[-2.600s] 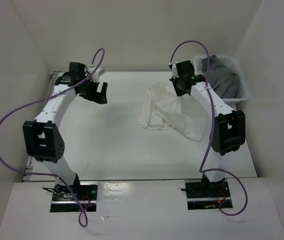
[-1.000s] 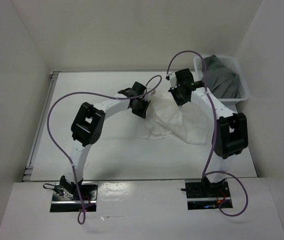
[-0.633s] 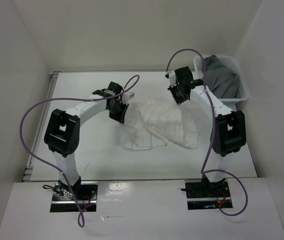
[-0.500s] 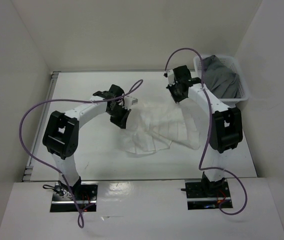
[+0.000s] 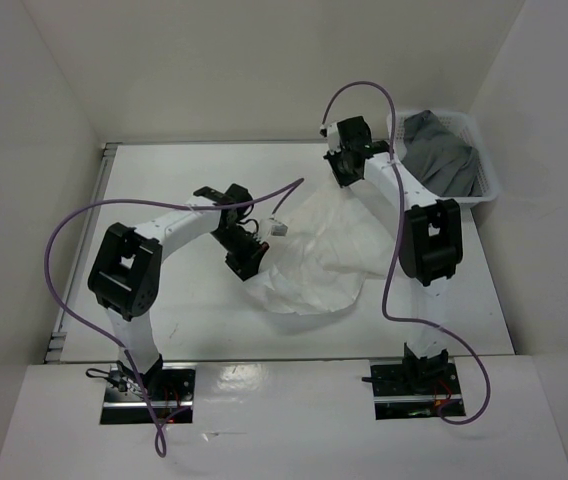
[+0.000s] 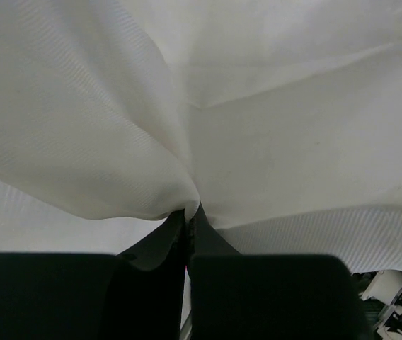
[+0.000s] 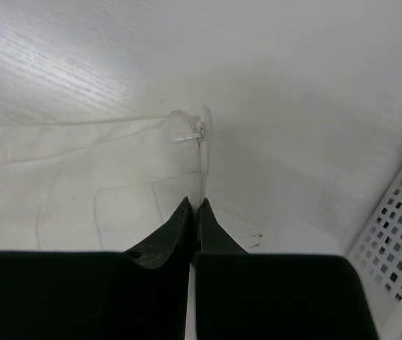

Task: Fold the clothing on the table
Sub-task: Flatten the skirt out

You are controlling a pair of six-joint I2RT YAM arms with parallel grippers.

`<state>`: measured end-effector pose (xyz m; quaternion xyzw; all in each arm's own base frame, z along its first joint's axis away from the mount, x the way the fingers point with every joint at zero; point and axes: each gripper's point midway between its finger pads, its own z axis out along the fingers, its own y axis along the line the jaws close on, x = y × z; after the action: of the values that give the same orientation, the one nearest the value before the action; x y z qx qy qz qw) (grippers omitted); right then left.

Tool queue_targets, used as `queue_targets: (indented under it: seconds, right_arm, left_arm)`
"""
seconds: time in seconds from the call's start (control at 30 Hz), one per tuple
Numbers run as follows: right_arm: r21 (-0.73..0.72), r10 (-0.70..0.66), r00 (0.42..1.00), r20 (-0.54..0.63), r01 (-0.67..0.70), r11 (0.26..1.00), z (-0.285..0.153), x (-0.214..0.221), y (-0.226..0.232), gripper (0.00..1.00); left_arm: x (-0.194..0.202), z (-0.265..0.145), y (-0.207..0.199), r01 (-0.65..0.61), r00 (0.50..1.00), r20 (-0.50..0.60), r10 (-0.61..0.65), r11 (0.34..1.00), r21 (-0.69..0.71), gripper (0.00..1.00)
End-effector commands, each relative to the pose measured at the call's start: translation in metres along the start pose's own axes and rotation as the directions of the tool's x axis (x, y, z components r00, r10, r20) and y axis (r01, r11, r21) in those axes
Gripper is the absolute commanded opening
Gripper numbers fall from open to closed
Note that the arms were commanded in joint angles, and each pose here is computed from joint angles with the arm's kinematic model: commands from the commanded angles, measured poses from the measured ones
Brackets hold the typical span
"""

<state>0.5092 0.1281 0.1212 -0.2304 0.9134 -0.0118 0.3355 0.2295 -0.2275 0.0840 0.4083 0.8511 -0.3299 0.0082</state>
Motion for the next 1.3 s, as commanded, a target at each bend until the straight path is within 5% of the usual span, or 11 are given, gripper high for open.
queue_targets:
  seconds: [0.0, 0.33, 0.63, 0.67, 0.73, 0.77, 0.93, 1.1, 1.27]
  right_arm:
    - [0.071, 0.025, 0.996, 0.087, -0.031, 0.997, 0.010, -0.030, -0.018, 0.00]
    - [0.111, 0.039, 0.987, 0.156, -0.056, 0.992, 0.051, -0.062, -0.024, 0.00]
    - [0.106, 0.047, 0.991, 0.125, -0.061, 0.992, 0.079, -0.063, -0.023, 0.01]
    - [0.096, 0.051, 0.993, 0.108, -0.062, 0.993, 0.083, -0.059, -0.016, 0.06]
    - [0.094, 0.051, 0.994, 0.095, -0.060, 0.994, 0.079, -0.053, -0.015, 0.37]
    - [0.089, 0.053, 0.992, 0.112, -0.063, 0.994, 0.067, -0.060, -0.010, 0.44]
    - [0.093, 0.065, 0.986, 0.152, -0.079, 0.993, 0.022, -0.061, -0.012, 0.75]
    - [0.102, 0.036, 0.974, 0.225, -0.060, 0.993, -0.040, -0.064, -0.012, 0.76]
    - [0.117, -0.014, 0.971, 0.237, -0.014, 0.993, -0.070, -0.049, -0.013, 0.77]
  left_arm:
    - [0.017, -0.004, -0.027, -0.036, 0.999, -0.024, 0.039, 0.994, 0.106, 0.07]
    - [0.027, 0.004, -0.040, -0.029, 0.997, -0.060, 0.040, 0.982, 0.184, 0.15]
    - [0.019, -0.006, -0.048, -0.060, 0.997, -0.037, 0.069, 0.978, 0.199, 0.65]
    - [0.015, -0.011, -0.043, -0.053, 0.998, -0.011, 0.056, 0.979, 0.195, 0.69]
    - [-0.002, -0.026, -0.034, -0.070, 0.997, 0.046, 0.063, 0.984, 0.164, 0.74]
    - [-0.008, -0.033, -0.030, -0.074, 0.995, 0.073, 0.064, 0.986, 0.148, 0.85]
    - [-0.079, -0.093, 0.033, 0.011, 0.942, 0.335, -0.008, 1.000, -0.007, 0.86]
    - [-0.128, -0.122, 0.108, 0.180, 0.844, 0.526, -0.100, 0.978, -0.102, 0.88]
    - [-0.143, -0.085, 0.159, 0.347, 0.807, 0.527, -0.264, 0.936, -0.062, 0.86]
